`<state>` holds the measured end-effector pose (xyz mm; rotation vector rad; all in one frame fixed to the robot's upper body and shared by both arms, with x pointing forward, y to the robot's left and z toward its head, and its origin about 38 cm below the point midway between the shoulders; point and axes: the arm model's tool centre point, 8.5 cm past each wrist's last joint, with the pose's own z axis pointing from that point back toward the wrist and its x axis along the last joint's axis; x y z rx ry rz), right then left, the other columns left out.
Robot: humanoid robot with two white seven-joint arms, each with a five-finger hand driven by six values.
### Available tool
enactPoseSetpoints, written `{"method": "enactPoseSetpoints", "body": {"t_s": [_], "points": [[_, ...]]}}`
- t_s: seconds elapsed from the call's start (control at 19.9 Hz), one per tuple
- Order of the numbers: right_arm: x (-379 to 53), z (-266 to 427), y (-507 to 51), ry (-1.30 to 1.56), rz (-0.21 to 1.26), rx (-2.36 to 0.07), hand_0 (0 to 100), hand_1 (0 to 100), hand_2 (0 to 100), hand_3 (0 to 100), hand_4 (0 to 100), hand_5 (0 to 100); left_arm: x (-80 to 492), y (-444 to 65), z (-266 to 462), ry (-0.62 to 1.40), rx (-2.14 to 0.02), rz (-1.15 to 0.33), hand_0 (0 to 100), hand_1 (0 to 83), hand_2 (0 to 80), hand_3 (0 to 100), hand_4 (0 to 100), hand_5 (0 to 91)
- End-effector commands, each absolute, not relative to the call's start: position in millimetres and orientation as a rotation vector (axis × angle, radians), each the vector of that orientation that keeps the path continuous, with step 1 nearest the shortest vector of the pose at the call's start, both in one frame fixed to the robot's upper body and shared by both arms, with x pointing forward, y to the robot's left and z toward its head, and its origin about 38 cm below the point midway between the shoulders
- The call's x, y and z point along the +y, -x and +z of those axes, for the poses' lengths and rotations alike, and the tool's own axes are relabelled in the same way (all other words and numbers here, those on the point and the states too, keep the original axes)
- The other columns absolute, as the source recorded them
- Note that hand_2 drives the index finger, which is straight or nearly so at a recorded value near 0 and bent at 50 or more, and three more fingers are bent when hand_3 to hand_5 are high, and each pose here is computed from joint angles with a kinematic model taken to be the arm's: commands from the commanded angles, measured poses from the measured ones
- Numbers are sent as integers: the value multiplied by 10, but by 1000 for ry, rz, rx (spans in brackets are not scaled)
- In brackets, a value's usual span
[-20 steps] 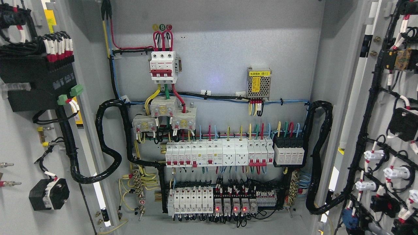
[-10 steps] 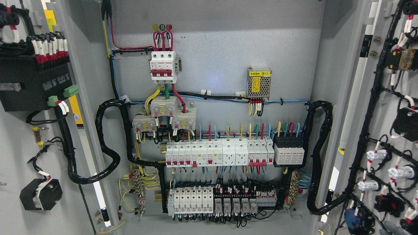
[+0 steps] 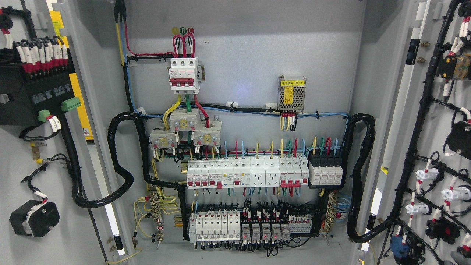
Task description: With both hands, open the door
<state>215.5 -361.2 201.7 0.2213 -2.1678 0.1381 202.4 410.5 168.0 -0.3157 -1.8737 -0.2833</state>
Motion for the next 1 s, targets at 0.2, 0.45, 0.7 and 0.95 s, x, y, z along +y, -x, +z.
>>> {"method": "enactPoseSetpoints", "body": {"t_s": [0.2, 0.45, 0.7, 0.95], "points": [[-3941, 1971, -2065, -123, 30, -2176, 214, 65, 0, 0, 0, 0, 4831, -2050, 1588, 262, -1803, -199, 0, 0, 168, 315, 230, 0], [-3968, 1970, -2068, -114, 28, -2176, 214, 64, 0, 0, 0, 0, 5070, -2198, 1655, 253, -1799, -185, 0, 0, 182, 335, 240, 0], [-4038, 1954, -2061, -90, 20, -2171, 214, 65, 0, 0, 0, 0, 5178, -2291, 1675, 269, -1783, -154, 0, 0, 183, 340, 243, 0], [-4088, 1954, -2053, -71, 14, -2173, 214, 65, 0, 0, 0, 0, 5259, -2354, 1657, 268, -1777, -138, 0, 0, 186, 347, 244, 0]]}}
